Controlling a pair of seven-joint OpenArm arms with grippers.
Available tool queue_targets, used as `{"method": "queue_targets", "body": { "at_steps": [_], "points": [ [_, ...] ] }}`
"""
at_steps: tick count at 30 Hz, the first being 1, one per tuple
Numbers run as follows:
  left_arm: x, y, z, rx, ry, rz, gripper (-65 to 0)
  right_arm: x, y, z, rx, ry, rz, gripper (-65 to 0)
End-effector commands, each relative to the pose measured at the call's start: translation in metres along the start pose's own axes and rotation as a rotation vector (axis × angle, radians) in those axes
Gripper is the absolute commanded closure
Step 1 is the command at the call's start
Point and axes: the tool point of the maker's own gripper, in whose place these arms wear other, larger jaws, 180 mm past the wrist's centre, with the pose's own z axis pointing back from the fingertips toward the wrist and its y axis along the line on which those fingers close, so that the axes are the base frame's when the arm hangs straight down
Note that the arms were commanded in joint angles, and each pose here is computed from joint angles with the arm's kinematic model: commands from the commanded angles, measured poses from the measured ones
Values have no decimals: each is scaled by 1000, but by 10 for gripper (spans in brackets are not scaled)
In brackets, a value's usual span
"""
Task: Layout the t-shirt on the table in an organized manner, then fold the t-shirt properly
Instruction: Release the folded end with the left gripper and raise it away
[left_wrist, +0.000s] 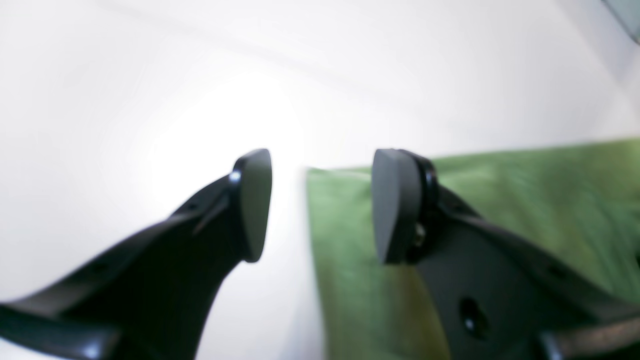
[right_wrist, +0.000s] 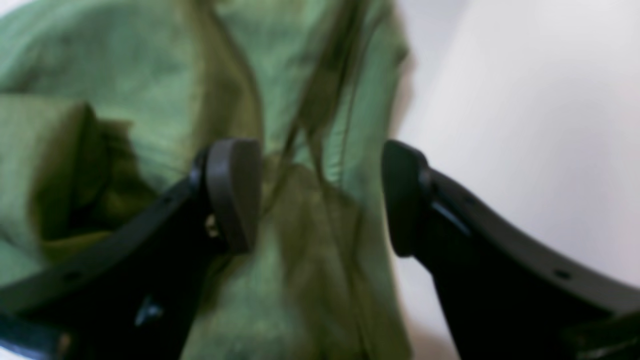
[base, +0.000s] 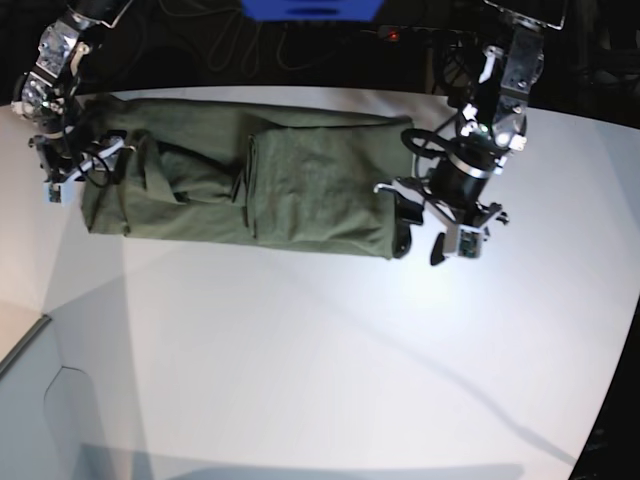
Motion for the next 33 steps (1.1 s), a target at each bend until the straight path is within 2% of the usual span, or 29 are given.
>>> {"method": "queue_targets", "body": {
  "at_steps": [1, 7, 13, 16, 21, 26, 30, 33],
  "points": [
    [18, 9, 0, 17, -62, 3, -312, 12, -4, 2, -2, -41, 7, -380],
    [6, 53, 6, 128, -35, 29, -312, 0, 4, -3, 26, -13, -13, -380],
    [-18, 66, 6, 162, 24, 47, -312, 0, 9, -5, 33, -16, -22, -360],
    [-37, 65, 4, 169, 68, 73, -312, -1, 11, -5, 38, -16, -27, -254],
    [-46, 61, 4, 169, 84, 93, -312, 7, 22, -12, 60, -31, -30, 0],
    [-47, 61, 5, 170, 89, 91, -312, 10, 27, -13, 73, -33, -20, 0],
    [-48, 63, 6, 171, 91, 87, -312, 43, 24, 0, 45, -121, 21, 0],
    [-49, 63, 6, 171, 93, 87, -312, 66, 36, 11, 58, -190, 54, 0]
  ]
}}
